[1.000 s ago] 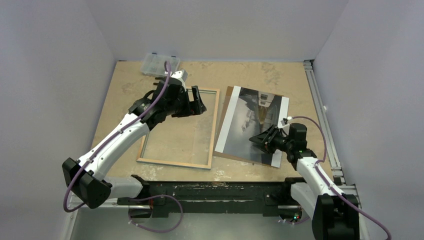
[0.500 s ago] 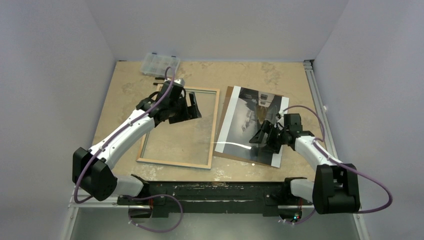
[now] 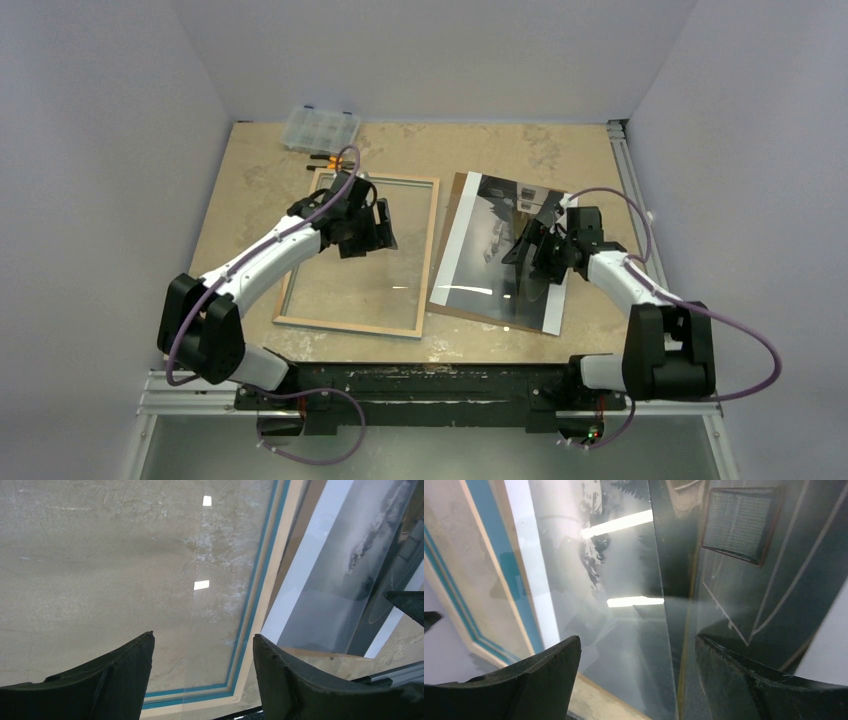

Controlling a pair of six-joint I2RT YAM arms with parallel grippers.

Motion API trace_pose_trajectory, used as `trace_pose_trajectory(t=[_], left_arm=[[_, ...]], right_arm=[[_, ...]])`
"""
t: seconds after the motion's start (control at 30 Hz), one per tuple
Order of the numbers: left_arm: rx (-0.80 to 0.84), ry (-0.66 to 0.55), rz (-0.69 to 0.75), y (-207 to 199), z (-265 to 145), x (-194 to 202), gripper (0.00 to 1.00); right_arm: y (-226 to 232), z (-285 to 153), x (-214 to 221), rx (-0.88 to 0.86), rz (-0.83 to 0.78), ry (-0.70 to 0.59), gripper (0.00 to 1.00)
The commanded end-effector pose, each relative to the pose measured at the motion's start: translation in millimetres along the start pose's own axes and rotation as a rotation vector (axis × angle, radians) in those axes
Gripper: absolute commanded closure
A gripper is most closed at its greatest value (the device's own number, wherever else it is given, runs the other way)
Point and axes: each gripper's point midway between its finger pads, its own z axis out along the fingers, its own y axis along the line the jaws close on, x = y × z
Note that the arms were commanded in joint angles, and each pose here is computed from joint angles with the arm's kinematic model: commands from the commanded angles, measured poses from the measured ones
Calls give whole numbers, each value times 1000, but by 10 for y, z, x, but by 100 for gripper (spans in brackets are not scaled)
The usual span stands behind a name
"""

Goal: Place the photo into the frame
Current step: Place the photo frame item at the center of the board.

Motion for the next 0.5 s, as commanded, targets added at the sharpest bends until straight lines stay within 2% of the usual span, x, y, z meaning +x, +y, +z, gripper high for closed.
trace_pose_trajectory(t=[0.0, 0.2, 0.47], left_arm=[[32, 31, -30, -38, 222, 27, 36], [56, 99, -37, -67, 517, 131, 37], [226, 141, -61, -364, 662, 177, 37]], right_arm=[[180, 63, -172, -78, 5, -26, 16], [151, 148, -154, -84, 16, -5, 16], [189, 246, -1, -164, 41, 48, 18]])
